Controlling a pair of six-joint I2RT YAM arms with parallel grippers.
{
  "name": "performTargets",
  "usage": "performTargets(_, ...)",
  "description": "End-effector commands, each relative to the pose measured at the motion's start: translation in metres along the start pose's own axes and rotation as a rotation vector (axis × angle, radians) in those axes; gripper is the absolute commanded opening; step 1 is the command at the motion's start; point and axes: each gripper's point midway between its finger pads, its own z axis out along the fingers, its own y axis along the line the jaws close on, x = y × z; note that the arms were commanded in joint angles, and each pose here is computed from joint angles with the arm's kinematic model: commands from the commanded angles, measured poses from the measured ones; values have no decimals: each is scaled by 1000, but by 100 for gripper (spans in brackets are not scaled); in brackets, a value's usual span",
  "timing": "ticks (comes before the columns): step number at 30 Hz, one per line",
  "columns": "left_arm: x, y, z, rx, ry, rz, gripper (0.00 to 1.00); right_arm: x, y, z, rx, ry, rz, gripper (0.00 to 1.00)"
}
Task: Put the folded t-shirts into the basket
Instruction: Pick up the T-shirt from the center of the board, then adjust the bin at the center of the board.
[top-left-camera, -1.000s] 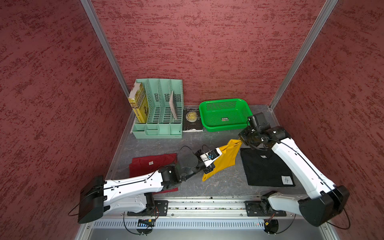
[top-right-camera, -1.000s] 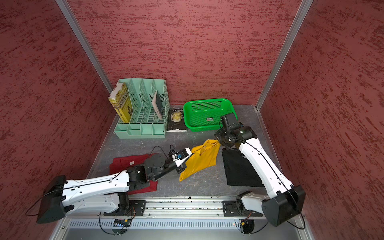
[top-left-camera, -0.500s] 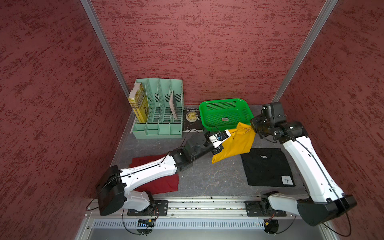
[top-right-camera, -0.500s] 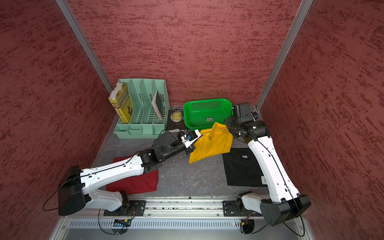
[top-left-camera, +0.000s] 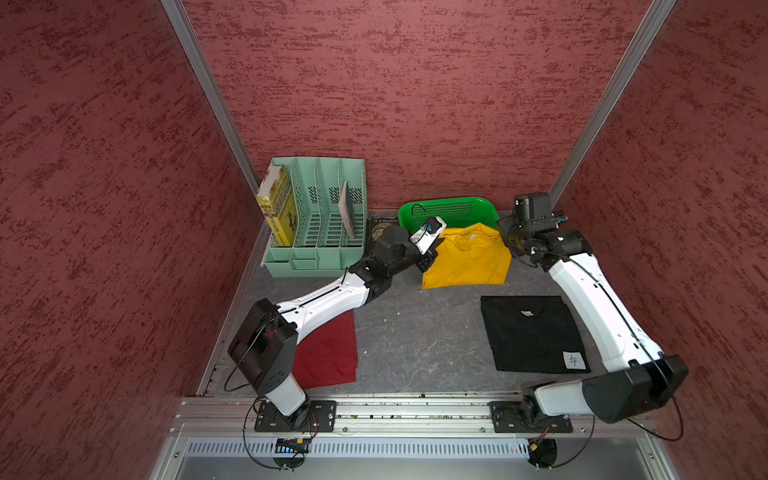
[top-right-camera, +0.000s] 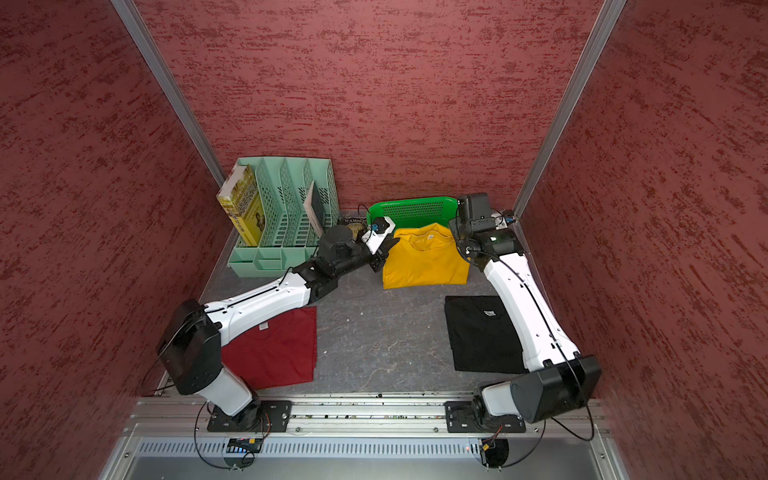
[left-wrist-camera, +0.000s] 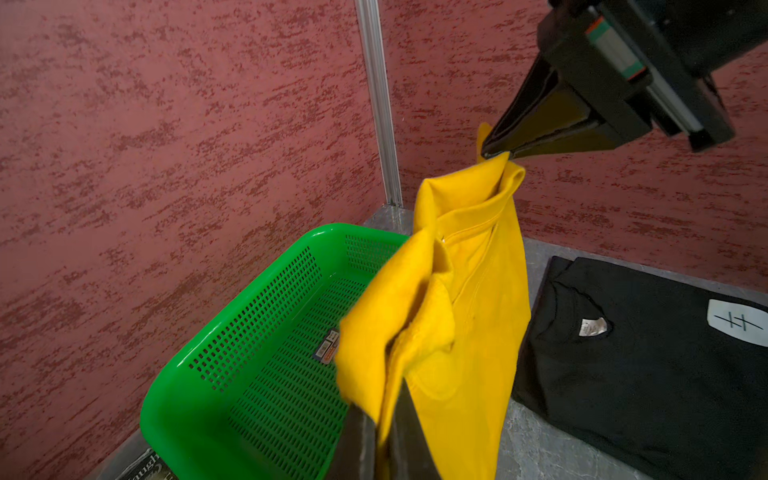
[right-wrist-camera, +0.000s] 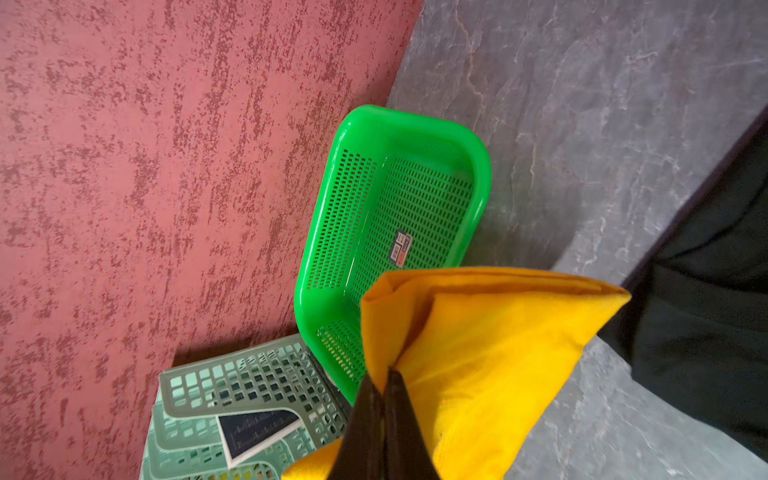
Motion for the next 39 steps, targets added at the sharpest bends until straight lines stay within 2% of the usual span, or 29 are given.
performTargets(1,-7,21,9,-2,-8,-80,0,-16,23,20,-62,-91,13,0)
performTargets(5,22,45,32,5,80,-173,0,-15,27,54,-11,-116,-14,0)
performTargets(9,75,56,56,3,244,-238,0,-5,24,103,83,-100,-72,0)
performTargets(14,126,68,69,-38,387,-328,0,16,-1,160,244,-18,-148,0)
performTargets(18,153,71,71,-49,515,-389,0,26,-24,181,330,22,-161,0)
performTargets(24,175,50,62,-1,587,-408,0,36,-64,186,472,77,-191,0)
performTargets(34,185,-19,41,181,649,-439,0,41,-78,154,476,149,-241,0)
performTargets(39,174,-51,28,226,628,-414,0,46,-89,130,477,198,-255,0)
